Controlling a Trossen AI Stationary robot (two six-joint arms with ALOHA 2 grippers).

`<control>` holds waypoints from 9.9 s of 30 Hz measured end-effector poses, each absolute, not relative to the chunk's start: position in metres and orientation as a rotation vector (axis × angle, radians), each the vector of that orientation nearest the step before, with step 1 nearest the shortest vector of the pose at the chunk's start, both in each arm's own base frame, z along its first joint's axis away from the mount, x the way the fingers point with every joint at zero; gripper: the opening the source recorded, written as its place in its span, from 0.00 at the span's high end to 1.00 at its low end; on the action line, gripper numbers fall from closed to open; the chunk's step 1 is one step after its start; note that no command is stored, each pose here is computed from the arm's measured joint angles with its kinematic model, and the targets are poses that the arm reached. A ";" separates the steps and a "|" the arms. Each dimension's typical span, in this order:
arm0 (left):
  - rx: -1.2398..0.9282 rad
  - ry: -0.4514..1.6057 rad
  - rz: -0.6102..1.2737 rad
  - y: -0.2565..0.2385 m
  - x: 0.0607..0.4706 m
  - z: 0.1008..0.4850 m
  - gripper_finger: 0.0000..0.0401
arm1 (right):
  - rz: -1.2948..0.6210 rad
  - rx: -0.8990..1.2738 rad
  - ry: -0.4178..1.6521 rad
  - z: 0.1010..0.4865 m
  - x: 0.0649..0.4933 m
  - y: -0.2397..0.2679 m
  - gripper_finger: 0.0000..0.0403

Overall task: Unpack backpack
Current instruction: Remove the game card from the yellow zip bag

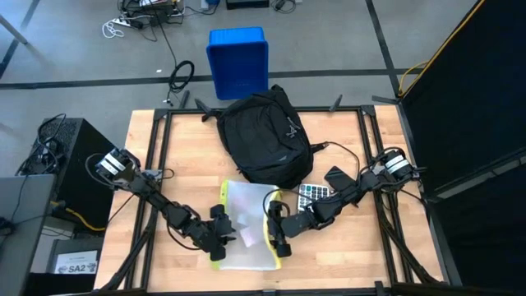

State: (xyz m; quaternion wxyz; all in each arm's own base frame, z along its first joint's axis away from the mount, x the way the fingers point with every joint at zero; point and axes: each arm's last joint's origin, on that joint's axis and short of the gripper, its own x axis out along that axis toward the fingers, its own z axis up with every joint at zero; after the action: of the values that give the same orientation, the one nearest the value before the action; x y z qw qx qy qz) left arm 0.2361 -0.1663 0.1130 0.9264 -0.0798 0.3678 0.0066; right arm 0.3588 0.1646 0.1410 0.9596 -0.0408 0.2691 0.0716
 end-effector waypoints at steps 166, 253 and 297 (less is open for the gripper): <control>-0.138 0.736 0.029 -0.160 0.244 0.108 0.76 | 0.343 -0.195 0.993 0.120 0.417 0.172 0.20; -0.132 0.723 0.055 -0.158 0.245 0.108 0.76 | 0.012 0.200 0.940 0.184 0.236 0.175 0.31; -0.138 0.733 0.034 -0.159 0.245 0.108 0.77 | -0.152 0.553 1.343 0.139 0.205 0.148 0.23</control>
State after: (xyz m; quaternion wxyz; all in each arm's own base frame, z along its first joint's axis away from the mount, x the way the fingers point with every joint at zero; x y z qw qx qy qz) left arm 0.2454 -0.1588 0.1082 0.9311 -0.0672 0.3581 0.0167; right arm 0.2047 0.1478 0.1393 0.7451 0.2527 0.6133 -0.0695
